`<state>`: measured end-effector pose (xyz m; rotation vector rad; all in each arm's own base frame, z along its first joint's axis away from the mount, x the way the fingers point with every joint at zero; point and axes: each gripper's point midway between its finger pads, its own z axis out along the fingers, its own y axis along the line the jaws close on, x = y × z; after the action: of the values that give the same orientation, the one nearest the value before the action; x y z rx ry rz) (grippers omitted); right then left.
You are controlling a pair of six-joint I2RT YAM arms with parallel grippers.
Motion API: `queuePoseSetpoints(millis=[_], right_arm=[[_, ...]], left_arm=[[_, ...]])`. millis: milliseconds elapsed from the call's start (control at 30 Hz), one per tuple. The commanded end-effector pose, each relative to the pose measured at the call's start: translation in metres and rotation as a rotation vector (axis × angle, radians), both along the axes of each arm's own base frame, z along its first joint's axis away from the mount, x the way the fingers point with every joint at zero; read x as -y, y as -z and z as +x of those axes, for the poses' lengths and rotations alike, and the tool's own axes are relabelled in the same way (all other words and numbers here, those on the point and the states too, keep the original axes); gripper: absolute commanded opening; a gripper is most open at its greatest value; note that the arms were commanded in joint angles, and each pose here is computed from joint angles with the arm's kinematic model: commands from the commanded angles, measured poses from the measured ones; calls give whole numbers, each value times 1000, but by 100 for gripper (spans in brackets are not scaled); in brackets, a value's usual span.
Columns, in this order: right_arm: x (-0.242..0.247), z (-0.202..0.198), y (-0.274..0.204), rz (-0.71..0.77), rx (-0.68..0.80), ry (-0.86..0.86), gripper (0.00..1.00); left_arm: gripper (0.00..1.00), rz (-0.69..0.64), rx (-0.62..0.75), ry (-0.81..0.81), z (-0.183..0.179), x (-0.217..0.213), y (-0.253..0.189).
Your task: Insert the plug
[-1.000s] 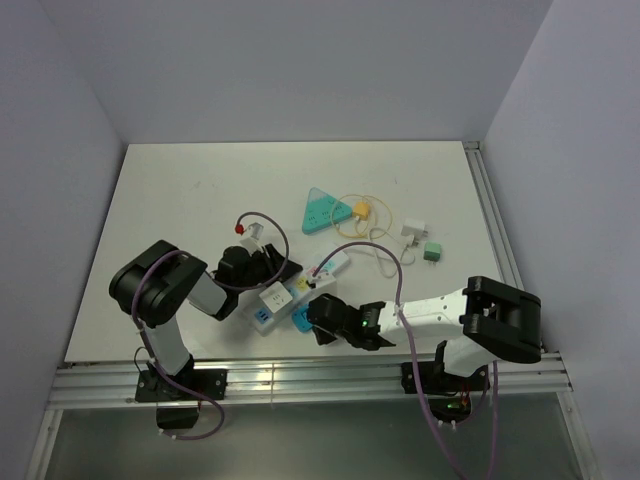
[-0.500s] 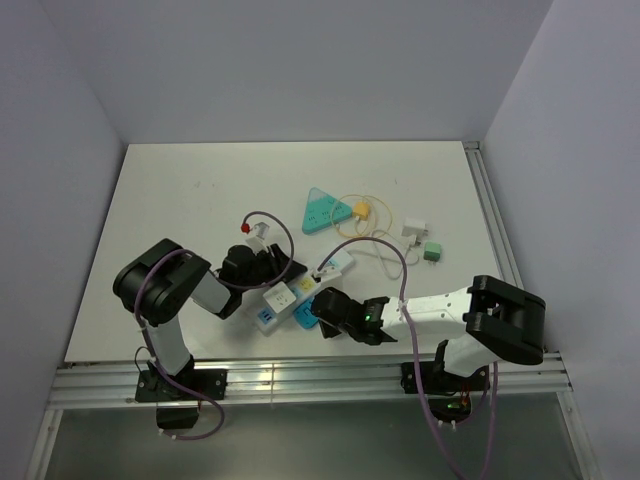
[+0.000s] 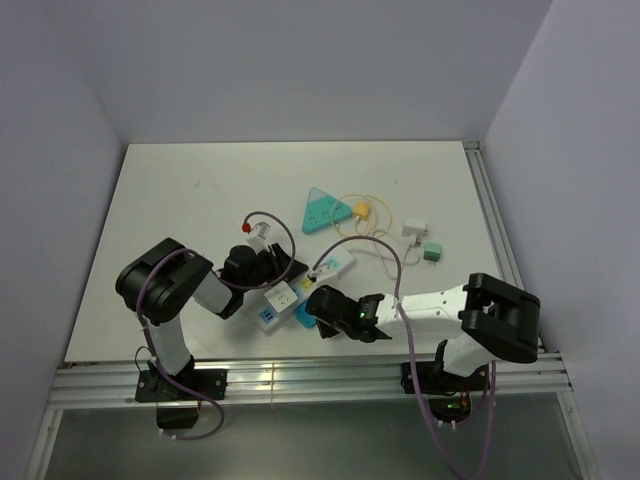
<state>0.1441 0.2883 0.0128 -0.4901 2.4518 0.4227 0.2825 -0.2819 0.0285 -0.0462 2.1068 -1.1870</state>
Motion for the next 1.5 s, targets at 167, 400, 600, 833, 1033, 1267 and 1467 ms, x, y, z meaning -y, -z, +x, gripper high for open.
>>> queuePoseSetpoints(millis=[167,400,600,833,1033,1267,1467], right_arm=[[-53,47,-52,202,129,83,0],[-53,58,-51,192,133,90,0],[-52,59,-48,188,125,91,0],[-38,47,-54,204,119,62,5],[-26,35,-58,215,124,34,33],[-16,28,-61,209,124,16,36],[-8,30,-58,183,137,33,44]], left_arm=[[43,229,-267,158,-82,-11,82],[42,235,-268,179,-86,-7,85],[44,243,-298,163,-87,-9,89],[48,201,-324,125,-60,-16,76],[57,194,-276,67,-23,-27,51],[65,189,-234,30,4,-31,20],[77,205,-154,-43,36,-46,-24]])
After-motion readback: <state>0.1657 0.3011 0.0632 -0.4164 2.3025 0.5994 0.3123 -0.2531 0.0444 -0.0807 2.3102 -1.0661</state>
